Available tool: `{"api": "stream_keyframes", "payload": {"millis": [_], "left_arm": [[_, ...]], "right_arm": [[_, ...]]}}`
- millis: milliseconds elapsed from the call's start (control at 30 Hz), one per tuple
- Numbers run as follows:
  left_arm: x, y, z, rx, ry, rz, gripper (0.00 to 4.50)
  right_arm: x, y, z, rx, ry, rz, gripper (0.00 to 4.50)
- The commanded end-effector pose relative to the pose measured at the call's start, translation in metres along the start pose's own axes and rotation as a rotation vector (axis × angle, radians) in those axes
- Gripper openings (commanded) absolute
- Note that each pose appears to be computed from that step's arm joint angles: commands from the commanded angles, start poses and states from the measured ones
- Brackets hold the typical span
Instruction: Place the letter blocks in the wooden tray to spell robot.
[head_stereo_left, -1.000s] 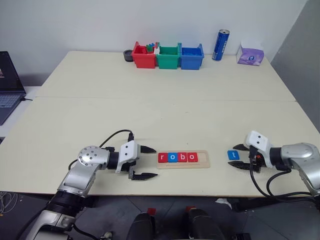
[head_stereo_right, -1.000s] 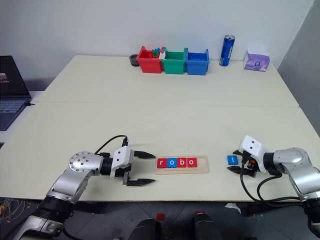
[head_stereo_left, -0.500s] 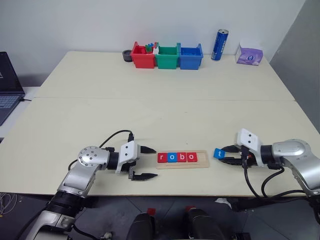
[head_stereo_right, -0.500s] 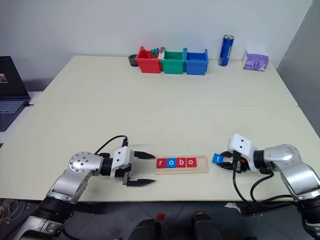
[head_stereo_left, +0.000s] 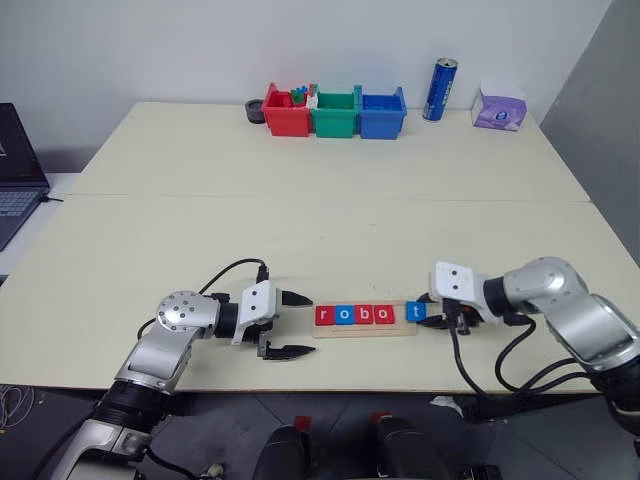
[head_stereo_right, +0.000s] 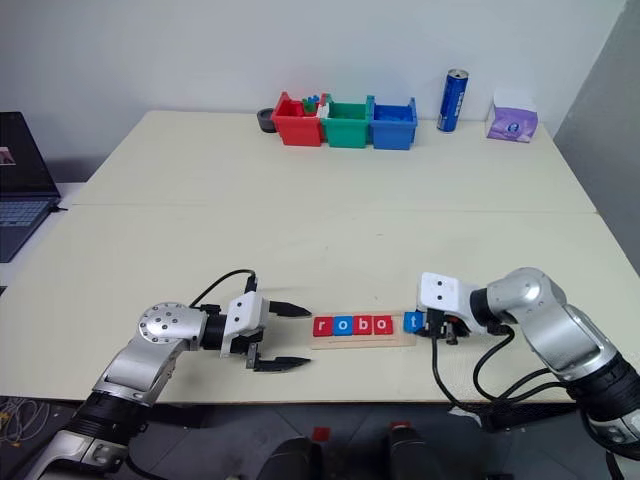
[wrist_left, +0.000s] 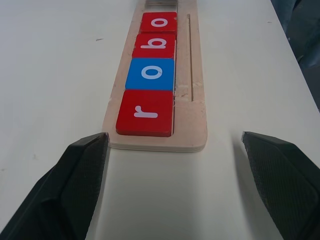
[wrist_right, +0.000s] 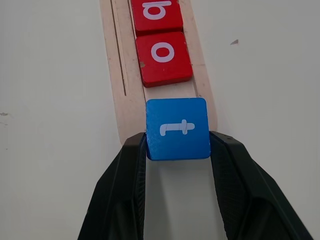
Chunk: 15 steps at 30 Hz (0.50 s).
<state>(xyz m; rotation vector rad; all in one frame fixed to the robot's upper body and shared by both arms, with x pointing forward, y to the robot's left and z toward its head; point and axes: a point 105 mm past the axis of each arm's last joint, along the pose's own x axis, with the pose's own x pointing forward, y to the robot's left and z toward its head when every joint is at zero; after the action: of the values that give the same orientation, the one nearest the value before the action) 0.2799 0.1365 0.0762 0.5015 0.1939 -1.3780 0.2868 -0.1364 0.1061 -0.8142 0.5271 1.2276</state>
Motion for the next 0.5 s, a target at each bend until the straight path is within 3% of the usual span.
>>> {"api": "stream_keyframes", "payload": {"millis": [33, 500], "left_arm": [[0.0, 0.004, 0.009, 0.045, -0.012, 0.012, 4.5], [0.001, 0.003, 0.009, 0.047, -0.015, 0.021, 4.5]], "right_arm": [[-0.002, -0.004, 0.007, -0.043, 0.012, 0.003, 1.46], [0.009, -0.008, 0.014, -0.051, 0.027, 0.055, 1.46]]}}
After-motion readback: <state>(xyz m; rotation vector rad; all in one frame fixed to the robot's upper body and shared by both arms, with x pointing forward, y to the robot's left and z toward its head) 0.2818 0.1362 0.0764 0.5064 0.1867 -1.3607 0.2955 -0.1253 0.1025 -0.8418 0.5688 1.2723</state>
